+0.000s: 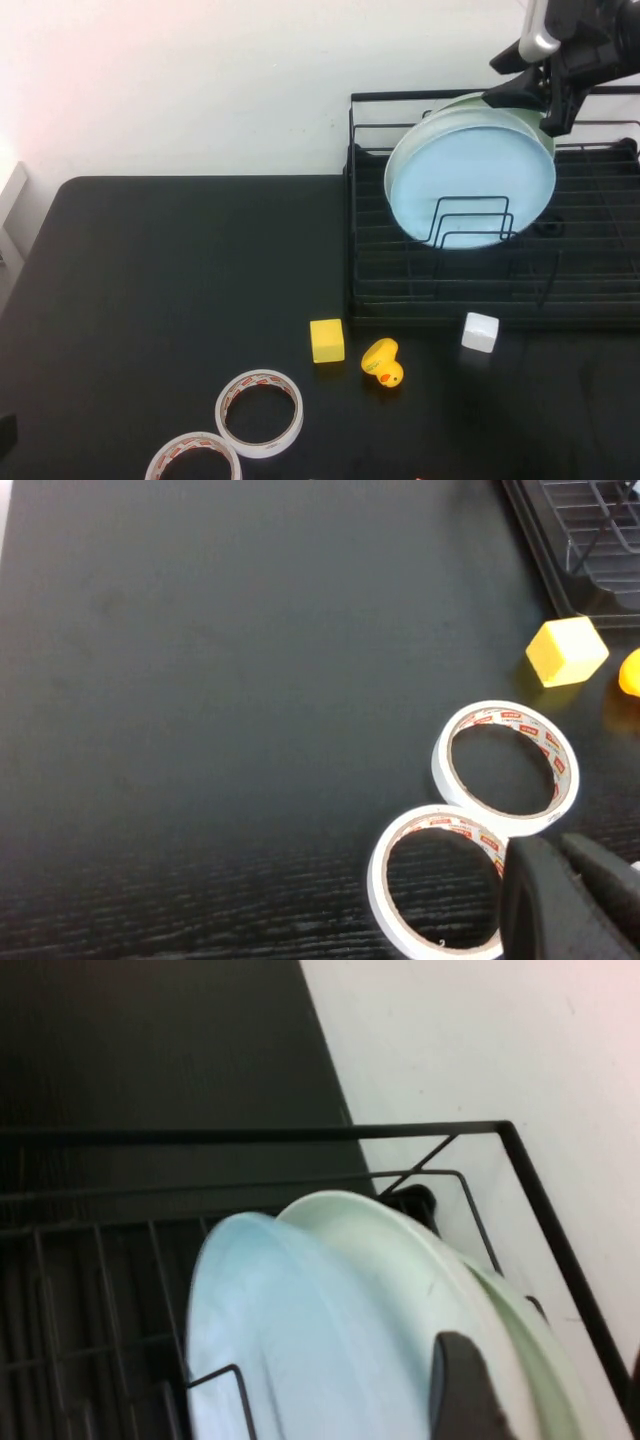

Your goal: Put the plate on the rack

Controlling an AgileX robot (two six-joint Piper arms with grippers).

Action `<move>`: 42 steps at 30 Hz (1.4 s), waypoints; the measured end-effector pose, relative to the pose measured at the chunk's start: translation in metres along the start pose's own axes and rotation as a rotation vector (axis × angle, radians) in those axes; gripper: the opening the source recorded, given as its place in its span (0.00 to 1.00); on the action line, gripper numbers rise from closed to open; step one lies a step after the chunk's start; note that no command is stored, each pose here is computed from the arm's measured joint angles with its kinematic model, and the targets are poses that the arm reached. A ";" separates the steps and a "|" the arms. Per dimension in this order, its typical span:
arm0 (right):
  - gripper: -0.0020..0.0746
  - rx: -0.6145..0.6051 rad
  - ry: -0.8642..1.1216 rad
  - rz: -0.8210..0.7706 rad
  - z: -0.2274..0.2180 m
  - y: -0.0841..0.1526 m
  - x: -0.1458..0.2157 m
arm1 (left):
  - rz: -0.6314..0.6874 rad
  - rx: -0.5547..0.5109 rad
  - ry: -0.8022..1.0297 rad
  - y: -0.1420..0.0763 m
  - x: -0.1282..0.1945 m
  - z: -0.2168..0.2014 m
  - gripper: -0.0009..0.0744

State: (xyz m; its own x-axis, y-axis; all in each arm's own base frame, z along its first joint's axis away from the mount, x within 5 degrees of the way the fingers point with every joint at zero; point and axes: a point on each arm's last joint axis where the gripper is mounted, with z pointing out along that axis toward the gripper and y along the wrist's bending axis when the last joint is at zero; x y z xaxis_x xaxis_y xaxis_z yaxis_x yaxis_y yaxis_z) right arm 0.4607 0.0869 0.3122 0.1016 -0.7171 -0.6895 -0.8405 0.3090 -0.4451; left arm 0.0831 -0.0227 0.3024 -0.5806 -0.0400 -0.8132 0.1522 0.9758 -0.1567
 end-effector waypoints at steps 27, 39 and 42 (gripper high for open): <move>0.04 0.067 -0.224 0.237 -0.185 0.077 -0.123 | -0.002 0.049 -0.331 0.015 0.049 -0.084 0.01; 0.04 0.308 -0.345 0.141 -0.254 0.191 -0.114 | -0.007 0.032 -0.247 0.017 0.057 -0.082 0.01; 0.04 0.381 -0.373 0.136 -0.269 0.219 -0.107 | -0.007 0.029 -0.233 0.017 0.058 -0.082 0.01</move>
State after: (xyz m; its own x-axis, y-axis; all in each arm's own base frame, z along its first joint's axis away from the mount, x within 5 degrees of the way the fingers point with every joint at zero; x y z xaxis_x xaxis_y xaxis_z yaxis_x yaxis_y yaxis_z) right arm 0.1225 0.0636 0.4420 0.2452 -0.4060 -0.8803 -0.6139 0.6378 -0.4652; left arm -0.0140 0.0090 0.2983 -0.3820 -0.0989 -0.9188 0.1739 0.9688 -0.1766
